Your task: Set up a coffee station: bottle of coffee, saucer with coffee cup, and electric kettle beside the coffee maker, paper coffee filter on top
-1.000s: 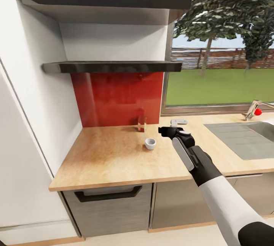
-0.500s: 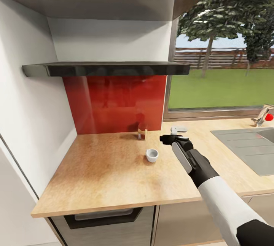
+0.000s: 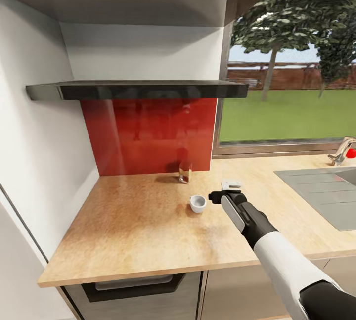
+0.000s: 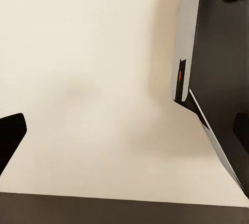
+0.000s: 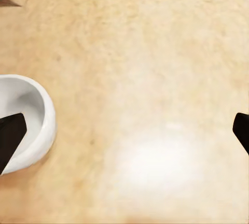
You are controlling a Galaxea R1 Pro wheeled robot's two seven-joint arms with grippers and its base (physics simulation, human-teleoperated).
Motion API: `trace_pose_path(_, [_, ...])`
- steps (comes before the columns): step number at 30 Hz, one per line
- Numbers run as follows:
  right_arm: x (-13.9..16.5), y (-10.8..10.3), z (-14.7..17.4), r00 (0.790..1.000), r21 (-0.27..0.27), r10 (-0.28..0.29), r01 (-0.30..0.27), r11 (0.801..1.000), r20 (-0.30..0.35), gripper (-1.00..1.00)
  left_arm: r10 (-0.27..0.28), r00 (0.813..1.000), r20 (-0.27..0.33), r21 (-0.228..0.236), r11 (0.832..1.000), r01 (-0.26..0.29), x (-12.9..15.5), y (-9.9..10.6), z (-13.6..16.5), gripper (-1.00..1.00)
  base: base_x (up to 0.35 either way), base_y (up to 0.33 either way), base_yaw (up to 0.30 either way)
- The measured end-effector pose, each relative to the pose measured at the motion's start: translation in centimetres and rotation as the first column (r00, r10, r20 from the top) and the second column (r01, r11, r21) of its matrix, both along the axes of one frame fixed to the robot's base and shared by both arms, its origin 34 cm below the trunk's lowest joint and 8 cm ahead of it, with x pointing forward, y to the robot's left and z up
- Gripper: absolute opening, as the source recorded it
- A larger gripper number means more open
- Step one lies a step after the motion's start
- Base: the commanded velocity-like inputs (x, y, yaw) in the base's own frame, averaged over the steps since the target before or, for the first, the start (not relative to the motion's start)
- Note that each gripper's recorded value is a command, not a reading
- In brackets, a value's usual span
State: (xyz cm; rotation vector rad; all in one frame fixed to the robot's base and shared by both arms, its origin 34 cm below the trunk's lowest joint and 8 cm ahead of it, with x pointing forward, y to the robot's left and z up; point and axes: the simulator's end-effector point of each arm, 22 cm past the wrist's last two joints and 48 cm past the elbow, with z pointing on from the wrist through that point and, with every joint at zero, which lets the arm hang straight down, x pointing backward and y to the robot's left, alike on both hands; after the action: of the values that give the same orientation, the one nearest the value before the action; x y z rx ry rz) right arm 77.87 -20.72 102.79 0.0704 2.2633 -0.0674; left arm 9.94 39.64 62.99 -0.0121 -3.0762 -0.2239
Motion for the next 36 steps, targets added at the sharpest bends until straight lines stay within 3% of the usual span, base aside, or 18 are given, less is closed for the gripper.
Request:
trace_pose_path(9, [-0.1, 0.0, -0.3, 1.000, -0.001, -0.001, 0.001, 1.000, -0.006, 1.00, 0.000, 1.000, 0.003, 0.000, 1.000, 0.000, 0.0, 0.0, 0.0, 1.00, 0.000, 0.147, 0.000])
trace_pose_path(36, [-0.6, -1.0, -2.4, 0.999, -0.010, -0.026, 0.026, 1.000, -0.033, 1.00, 0.002, 1.000, 0.010, -0.006, 1.000, -0.002, 0.2, -0.5, -0.1, 1.00, 0.084, 0.022, 0.000])
